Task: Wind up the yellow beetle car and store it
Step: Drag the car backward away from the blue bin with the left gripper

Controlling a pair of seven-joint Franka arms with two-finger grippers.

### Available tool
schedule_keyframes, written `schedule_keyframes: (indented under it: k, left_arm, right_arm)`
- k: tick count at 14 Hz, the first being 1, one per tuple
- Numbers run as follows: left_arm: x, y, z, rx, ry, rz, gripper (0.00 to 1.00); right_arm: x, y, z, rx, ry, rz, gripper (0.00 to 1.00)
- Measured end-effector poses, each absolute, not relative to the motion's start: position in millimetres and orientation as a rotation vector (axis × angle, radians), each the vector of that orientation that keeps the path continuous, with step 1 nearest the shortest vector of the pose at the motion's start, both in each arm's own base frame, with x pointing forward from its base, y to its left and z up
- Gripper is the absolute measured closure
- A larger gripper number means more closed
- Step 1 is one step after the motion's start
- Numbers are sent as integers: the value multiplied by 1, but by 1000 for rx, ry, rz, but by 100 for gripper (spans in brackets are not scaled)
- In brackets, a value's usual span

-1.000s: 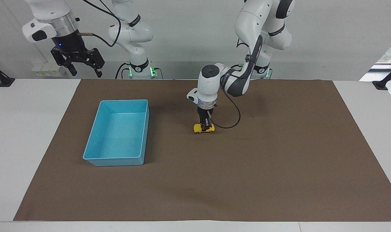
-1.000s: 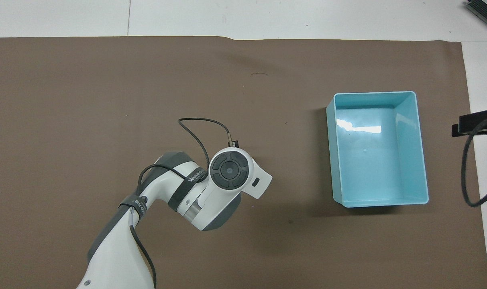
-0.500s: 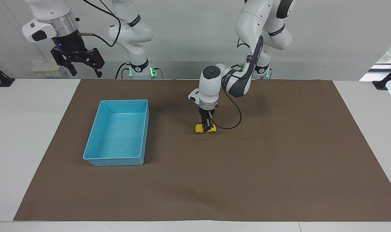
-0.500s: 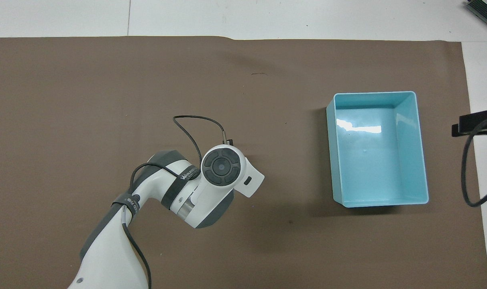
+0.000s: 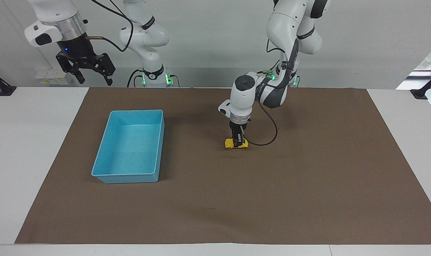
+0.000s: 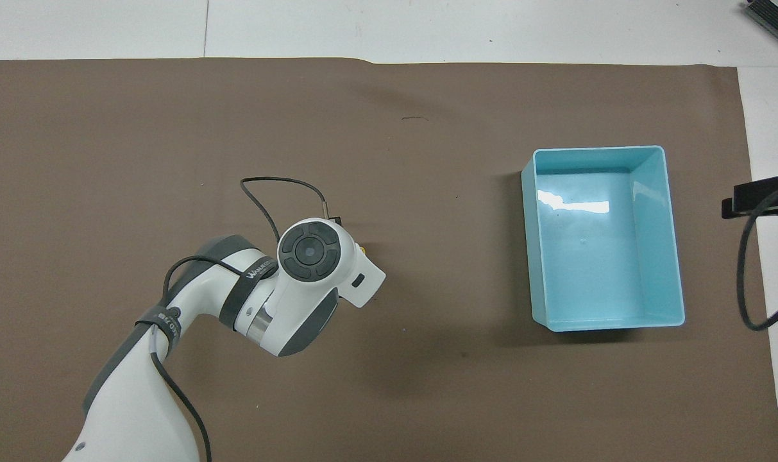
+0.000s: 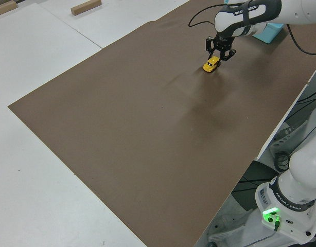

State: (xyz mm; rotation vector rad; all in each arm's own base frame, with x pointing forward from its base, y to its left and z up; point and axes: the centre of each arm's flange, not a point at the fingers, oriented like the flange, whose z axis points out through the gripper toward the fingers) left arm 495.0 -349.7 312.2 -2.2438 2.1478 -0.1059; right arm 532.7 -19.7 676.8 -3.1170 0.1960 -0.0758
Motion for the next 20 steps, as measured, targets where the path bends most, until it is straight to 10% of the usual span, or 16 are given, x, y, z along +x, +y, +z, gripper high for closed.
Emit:
schedule_keyframes:
  k: [20]
  left_arm:
    - [541, -212, 313, -2192, 2212, -7, 56]
  right_arm:
    - [533, -20, 677, -3117, 196, -76, 0]
